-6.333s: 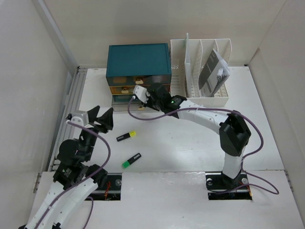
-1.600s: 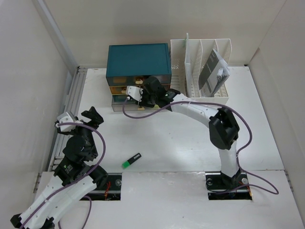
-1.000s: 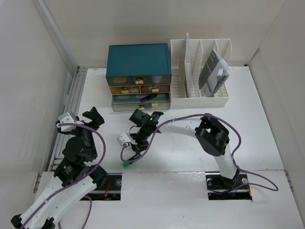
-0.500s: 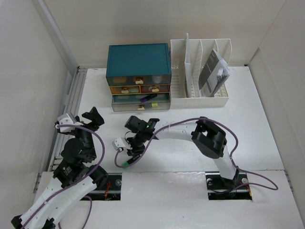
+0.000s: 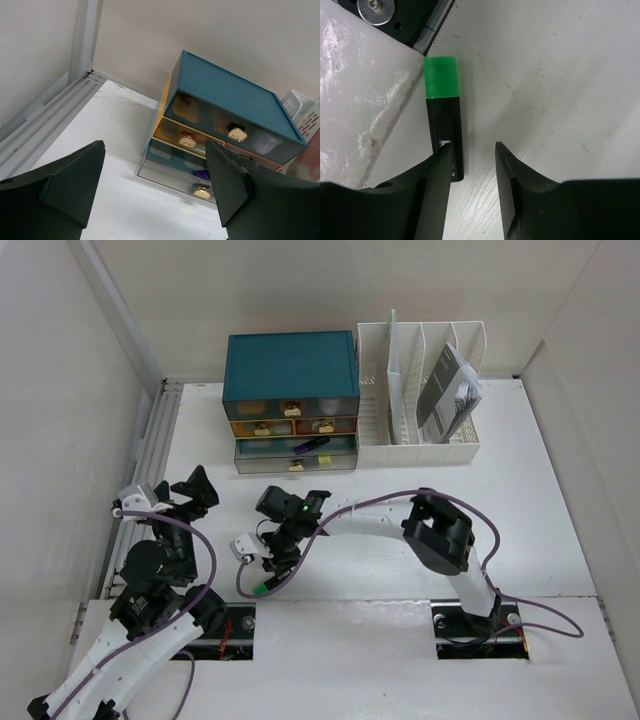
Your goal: Organize the desk
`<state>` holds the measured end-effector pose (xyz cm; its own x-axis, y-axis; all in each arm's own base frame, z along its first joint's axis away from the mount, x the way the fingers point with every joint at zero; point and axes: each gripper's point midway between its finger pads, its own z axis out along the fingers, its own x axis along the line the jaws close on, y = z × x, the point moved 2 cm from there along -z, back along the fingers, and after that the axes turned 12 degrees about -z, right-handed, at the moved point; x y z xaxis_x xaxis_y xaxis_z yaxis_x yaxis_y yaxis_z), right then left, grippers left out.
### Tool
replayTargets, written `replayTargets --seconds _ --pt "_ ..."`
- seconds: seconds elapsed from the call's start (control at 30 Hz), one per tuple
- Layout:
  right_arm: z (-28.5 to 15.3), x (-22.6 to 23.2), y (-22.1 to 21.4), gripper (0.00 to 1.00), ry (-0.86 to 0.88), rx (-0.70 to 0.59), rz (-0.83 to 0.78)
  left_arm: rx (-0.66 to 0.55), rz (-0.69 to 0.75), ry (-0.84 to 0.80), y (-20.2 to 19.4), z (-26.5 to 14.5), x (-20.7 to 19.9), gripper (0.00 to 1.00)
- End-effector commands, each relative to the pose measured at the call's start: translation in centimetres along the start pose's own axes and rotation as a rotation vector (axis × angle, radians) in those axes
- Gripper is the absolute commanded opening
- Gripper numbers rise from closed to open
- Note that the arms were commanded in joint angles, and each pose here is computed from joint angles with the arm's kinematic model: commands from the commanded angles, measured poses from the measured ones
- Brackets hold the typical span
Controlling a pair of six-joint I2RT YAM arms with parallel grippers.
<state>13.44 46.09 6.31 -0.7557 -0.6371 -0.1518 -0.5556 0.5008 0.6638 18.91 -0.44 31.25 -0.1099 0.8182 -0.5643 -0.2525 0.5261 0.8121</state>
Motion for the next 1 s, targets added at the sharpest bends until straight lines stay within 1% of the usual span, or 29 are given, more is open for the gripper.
replayTargets --seconds 0.0,0.17,0.43,0.5,0.6,0.63,0.7,0.73,0.8,0.93,0.97 --pt "-0.8 -0.3 2.5 0.45 0.006 -0.055 -0.021 -0.032 -0.037 -0.041 0.9 -0.1 -0.7 0.78" --pt "0.2 1.2 3.1 0.46 0.064 -0.085 -0.029 -0.032 -0.036 -0.041 0.7 0.0 -0.6 0.78" --pt "1.5 3.0 3.8 0.46 0.118 -0.085 -0.057 -0.035 -0.037 -0.033 0.7 0.0 -0.5 0.78" --pt "2.0 2.9 3.0 0.46 0.108 -0.064 -0.056 -0.035 -0.037 -0.033 0.7 0.0 -0.5 0.78" --pt "2.9 2.0 1.4 0.46 0.05 -0.003 -0.037 -0.035 -0.037 -0.033 0.7 0.0 -0.5 0.78" --pt "2.9 1.5 0.6 0.46 0.011 0.038 -0.033 -0.035 -0.037 -0.033 0.7 0.0 -0.5 0.78" --pt "3.2 0.9 0.0 0.46 -0.019 0.063 -0.027 -0.035 -0.037 -0.033 0.7 0.0 -0.5 0.78" --pt "3.9 1.0 -1.0 0.46 -0.011 0.089 -0.015 -0.035 -0.037 -0.033 0.7 0.0 -0.5 0.78" --pt "4.1 1.0 -1.7 0.46 -0.019 0.117 -0.002 -0.035 -0.037 -0.033 0.7 0.0 -0.5 0.78" --pt "4.4 0.6 -2.1 0.46 -0.041 0.129 0.001 -0.035 -0.037 -0.033 0.7 0.0 -0.5 0.77" --pt "4.6 0.7 -2.4 0.41 -0.035 0.134 0.006 -0.035 -0.037 -0.033 0.7 0.0 -0.5 0.77"
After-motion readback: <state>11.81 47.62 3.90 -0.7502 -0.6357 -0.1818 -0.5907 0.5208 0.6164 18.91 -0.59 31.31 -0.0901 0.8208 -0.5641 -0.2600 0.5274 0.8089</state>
